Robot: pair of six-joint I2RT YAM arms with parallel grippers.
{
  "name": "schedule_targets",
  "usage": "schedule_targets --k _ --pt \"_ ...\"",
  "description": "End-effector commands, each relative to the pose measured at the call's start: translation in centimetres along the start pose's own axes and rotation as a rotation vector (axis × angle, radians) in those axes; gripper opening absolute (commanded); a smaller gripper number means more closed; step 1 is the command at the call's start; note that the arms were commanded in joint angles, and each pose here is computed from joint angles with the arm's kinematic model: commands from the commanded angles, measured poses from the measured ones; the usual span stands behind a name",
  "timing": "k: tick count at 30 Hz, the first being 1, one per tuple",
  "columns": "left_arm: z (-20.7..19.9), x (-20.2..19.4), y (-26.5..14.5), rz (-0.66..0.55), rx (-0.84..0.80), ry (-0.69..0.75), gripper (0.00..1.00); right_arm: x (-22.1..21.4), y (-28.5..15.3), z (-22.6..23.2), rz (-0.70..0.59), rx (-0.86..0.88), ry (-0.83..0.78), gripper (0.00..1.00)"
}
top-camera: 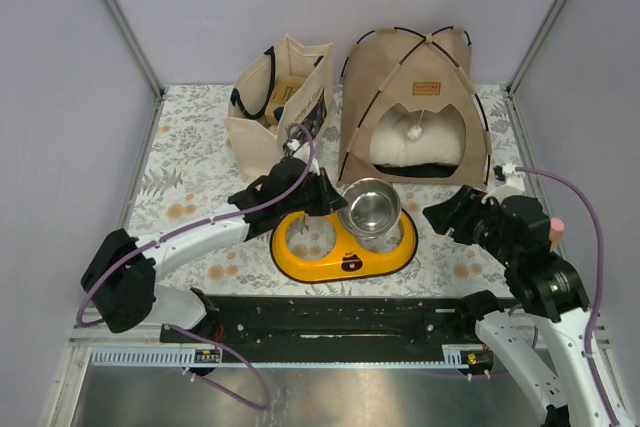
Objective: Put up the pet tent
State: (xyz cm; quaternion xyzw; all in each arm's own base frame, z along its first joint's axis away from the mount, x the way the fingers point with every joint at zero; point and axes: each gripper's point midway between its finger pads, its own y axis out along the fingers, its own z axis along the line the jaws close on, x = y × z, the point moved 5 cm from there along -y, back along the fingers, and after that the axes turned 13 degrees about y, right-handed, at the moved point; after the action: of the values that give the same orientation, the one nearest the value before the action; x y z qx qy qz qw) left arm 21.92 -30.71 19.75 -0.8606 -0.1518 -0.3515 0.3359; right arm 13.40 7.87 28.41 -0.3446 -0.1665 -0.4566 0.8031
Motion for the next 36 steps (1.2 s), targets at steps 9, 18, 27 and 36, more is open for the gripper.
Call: schedule_targets --k 9,18,27,36 --pt "1.6 1.9 -5.8 -0.116 -0.044 -0.021 0.0 -3.7 6.6 3.6 0.342 0.312 0.063 0.55" --pt "1.4 2.0 -6.5 -0.122 -0.07 -0.027 0.0 -4.7 7.5 3.7 0.386 0.389 0.098 0.54" --pt "0.7 2.6 -6.3 -0.146 -0.113 -0.045 0.0 -4.9 8.2 3.0 0.381 0.356 0.1 0.53" --pt "0.5 2.5 -6.0 -0.143 -0.139 -0.054 0.0 -4.9 8.7 3.0 0.377 0.361 0.102 0.5"
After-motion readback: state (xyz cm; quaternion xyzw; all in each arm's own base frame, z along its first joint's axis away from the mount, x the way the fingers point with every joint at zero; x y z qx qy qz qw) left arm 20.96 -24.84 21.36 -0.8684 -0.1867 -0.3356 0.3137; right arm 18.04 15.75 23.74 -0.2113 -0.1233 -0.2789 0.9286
